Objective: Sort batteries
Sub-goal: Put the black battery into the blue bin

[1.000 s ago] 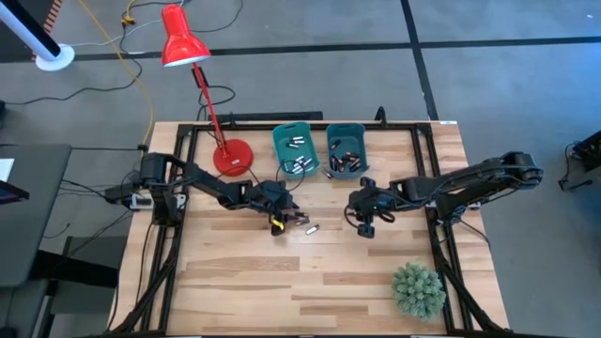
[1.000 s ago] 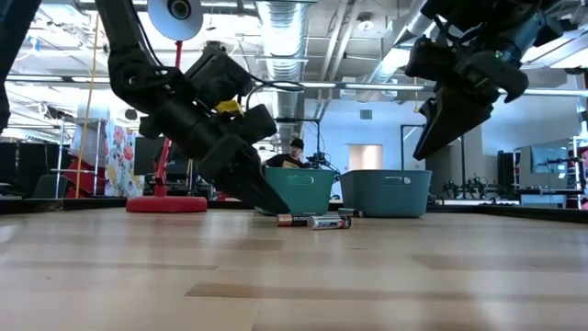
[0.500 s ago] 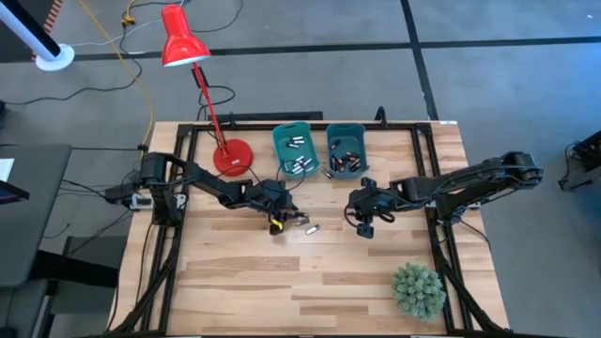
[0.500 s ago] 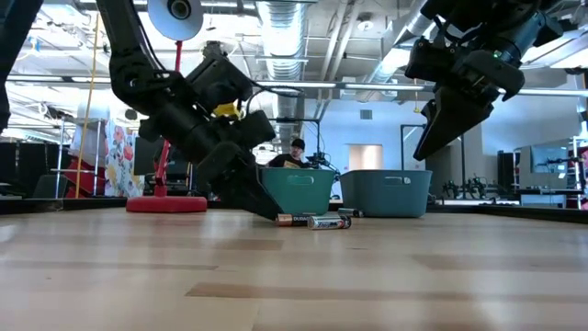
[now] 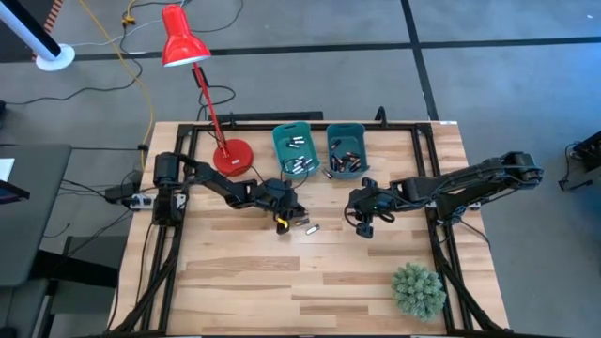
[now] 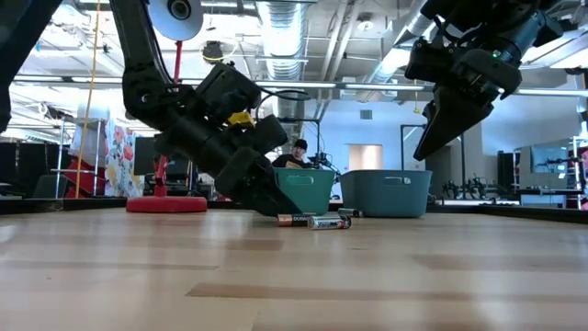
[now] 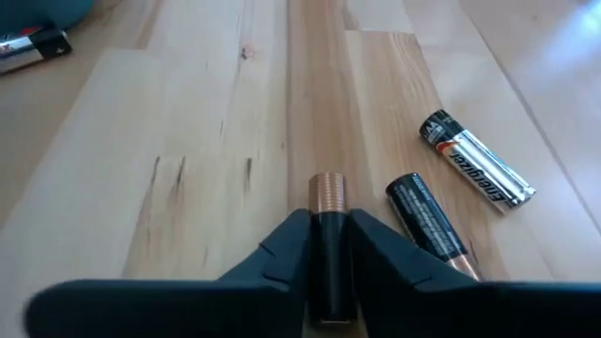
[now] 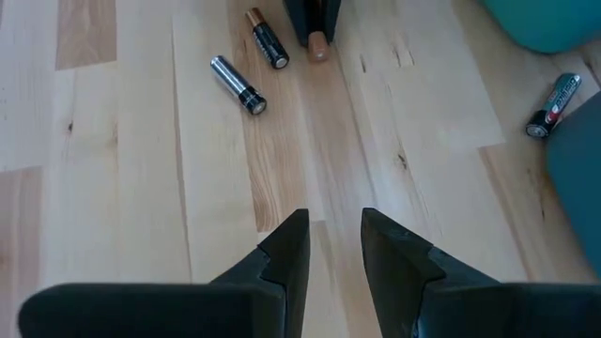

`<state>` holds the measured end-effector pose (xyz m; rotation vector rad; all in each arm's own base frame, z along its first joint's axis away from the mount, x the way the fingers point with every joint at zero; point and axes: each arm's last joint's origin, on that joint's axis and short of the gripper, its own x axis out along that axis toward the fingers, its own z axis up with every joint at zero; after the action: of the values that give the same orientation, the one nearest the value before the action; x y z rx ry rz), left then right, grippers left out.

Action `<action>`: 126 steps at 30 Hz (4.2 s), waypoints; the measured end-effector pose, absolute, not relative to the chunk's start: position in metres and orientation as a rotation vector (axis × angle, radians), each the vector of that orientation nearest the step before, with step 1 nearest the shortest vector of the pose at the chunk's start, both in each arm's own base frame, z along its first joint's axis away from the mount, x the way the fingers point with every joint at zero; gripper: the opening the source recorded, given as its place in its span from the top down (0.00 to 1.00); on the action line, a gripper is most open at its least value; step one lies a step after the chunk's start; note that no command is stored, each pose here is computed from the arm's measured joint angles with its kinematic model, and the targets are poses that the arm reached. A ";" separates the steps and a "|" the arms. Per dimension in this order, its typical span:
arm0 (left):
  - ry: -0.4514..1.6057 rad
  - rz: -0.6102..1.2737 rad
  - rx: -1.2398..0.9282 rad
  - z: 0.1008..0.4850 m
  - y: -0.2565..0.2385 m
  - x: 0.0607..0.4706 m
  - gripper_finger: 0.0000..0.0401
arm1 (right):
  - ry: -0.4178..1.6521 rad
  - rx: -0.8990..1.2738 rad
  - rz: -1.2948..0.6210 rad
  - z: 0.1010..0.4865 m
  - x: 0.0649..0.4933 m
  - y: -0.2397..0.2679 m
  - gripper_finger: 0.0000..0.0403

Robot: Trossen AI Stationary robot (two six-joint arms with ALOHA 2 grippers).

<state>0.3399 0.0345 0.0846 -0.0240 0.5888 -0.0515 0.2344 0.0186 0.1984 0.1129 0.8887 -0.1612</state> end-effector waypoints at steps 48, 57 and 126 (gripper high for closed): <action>0.695 -0.045 0.098 0.226 0.218 0.474 0.89 | 0.892 0.209 -0.245 0.197 0.234 0.009 0.71; 0.787 -0.034 0.021 0.209 0.237 0.492 0.89 | 0.895 0.237 -0.292 0.197 0.233 -0.001 0.71; 0.484 0.365 -0.392 0.234 0.042 0.186 0.58 | 0.714 0.100 -0.177 0.164 0.319 0.007 0.54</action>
<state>0.1865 0.0418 0.2338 -0.3925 0.4843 0.3648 0.3195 0.0069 0.1638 0.0999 0.7138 -0.1775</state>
